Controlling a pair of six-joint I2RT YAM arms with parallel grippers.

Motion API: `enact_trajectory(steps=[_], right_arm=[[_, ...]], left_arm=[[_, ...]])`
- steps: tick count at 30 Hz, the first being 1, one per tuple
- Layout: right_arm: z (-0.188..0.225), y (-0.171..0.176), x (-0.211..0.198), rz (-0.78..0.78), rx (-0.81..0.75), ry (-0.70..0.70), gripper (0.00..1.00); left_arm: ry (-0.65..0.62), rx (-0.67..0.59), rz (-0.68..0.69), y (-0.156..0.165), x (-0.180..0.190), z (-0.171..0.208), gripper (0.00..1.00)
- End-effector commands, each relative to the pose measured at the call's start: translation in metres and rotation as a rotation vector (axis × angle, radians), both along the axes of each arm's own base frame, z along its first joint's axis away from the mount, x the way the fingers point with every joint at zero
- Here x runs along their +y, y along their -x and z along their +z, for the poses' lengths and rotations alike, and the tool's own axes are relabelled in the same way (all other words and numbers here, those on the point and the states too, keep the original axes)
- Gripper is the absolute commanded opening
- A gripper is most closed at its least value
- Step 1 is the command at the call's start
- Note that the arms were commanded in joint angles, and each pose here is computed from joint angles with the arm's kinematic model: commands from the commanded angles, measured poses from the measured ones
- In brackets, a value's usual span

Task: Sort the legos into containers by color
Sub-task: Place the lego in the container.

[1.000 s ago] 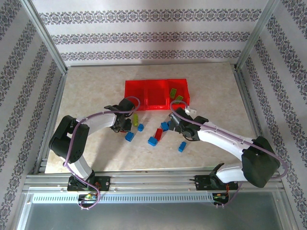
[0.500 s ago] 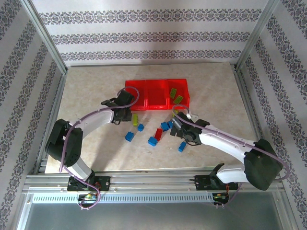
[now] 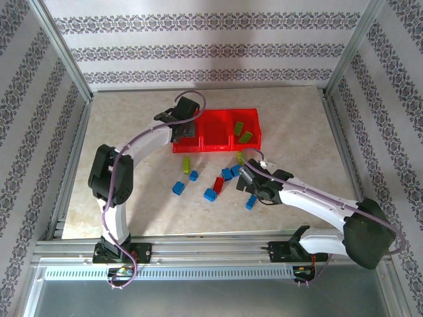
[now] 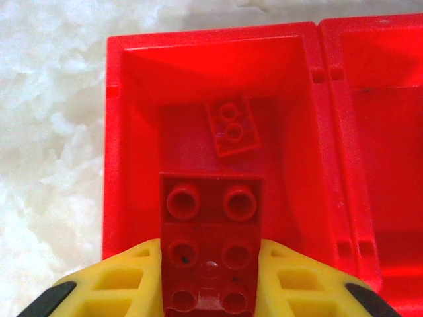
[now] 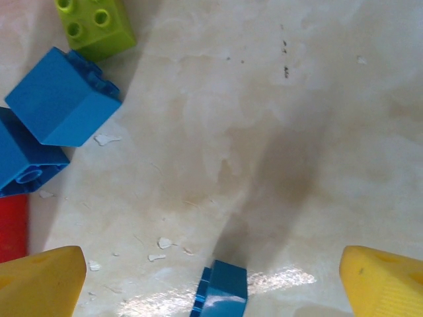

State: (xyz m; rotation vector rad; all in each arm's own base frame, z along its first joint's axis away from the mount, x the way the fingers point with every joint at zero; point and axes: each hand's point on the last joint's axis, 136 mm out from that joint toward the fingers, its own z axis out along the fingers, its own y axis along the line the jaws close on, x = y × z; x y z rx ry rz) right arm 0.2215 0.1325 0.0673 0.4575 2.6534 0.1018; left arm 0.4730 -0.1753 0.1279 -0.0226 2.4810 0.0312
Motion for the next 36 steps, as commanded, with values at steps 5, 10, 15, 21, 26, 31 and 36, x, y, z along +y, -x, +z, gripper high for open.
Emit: enact_trajectory(steps=[5,10,15,21,26,31,36], right_arm=[[-0.002,0.011,-0.007,-0.023,-0.007,-0.012,0.98],[-0.003,0.014,-0.007,-0.023,-0.006,-0.020,0.98],[-0.005,0.017,-0.007,-0.015,0.005,-0.026,0.98],[-0.009,0.021,-0.005,0.002,0.028,-0.030,0.97],[-0.011,0.024,-0.002,0.014,0.044,-0.040,0.94],[-0.011,0.028,-0.001,0.020,0.060,-0.052,0.89],[-0.014,0.033,0.001,0.026,0.086,-0.064,0.85]], left_arm=[[-0.094,0.045,0.034,-0.017,0.011,-0.014,0.24],[-0.120,0.061,0.047,-0.023,0.013,-0.022,0.33],[-0.119,0.061,0.048,-0.022,0.013,-0.023,0.44],[-0.122,0.053,0.062,-0.019,0.017,-0.020,0.53],[-0.076,0.027,0.055,-0.015,0.013,-0.007,0.59],[-0.011,-0.025,0.044,-0.006,0.012,0.017,0.71],[0.041,-0.092,0.053,0.009,0.017,0.039,0.91]])
